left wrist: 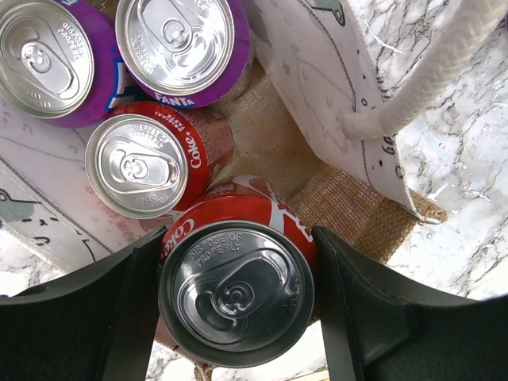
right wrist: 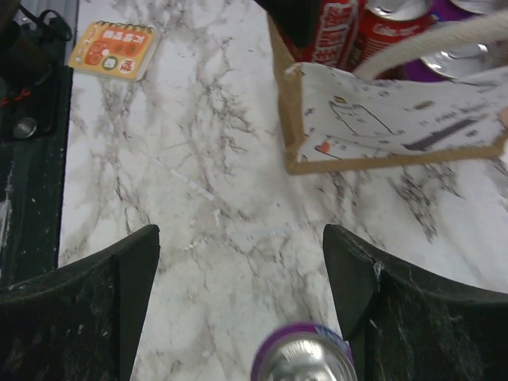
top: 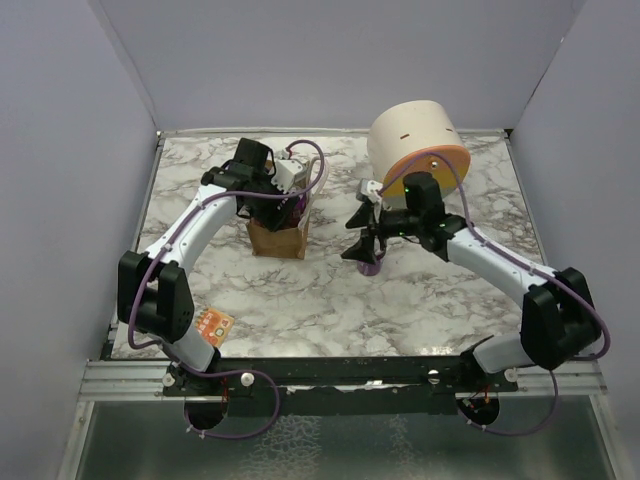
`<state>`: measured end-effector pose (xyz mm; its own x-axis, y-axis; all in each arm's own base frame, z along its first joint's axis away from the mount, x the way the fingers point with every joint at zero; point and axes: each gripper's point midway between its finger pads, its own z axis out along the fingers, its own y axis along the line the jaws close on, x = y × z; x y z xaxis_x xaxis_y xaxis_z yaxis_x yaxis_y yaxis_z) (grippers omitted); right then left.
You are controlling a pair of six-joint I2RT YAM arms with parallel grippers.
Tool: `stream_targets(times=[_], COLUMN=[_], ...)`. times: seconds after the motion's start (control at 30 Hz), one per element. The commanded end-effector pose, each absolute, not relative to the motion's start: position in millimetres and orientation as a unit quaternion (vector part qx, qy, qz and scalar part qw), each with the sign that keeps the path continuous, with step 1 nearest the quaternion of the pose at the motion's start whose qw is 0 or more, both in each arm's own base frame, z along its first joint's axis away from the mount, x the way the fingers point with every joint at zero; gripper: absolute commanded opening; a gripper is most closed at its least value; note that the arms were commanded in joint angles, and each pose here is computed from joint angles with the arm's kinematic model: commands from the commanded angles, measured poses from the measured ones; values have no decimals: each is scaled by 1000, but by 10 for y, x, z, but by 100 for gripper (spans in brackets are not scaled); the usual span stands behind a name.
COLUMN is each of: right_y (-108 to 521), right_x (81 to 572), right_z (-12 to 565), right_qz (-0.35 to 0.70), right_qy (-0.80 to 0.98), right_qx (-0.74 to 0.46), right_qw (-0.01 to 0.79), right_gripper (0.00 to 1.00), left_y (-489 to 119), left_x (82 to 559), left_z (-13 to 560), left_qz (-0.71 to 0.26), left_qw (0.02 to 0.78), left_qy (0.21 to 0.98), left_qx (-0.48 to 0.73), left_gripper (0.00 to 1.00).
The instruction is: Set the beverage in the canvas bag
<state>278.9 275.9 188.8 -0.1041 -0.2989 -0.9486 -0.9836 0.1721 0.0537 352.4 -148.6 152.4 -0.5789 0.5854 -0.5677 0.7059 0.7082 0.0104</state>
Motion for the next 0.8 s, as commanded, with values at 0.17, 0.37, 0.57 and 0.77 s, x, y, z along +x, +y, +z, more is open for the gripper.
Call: stream_targets(times=[0.17,0.37,0.57,0.77], right_y=[3758,4075,4047,3980], right_x=[2744,2954,3195,3251], right_z=[1736,1503,1454,1465], right_qz=[412,374,334,315], right_qy=[607,647,681,688], right_qx=[-504,-473,-431,-419], right_qw=[455,466,489,501], right_gripper=[69,59,55,49], left_y=[-1439,-1411,-1415,-1414], left_x=[3607,3601,3584,3585], left_z=[1690,1612,1614,1583], left_qz=[-114,-121,-127,-129], left_qw=[314,305,303,298], left_qy=[872,875,875,877], left_qx=[359,356,355,354], left_gripper=[0,0,0,0])
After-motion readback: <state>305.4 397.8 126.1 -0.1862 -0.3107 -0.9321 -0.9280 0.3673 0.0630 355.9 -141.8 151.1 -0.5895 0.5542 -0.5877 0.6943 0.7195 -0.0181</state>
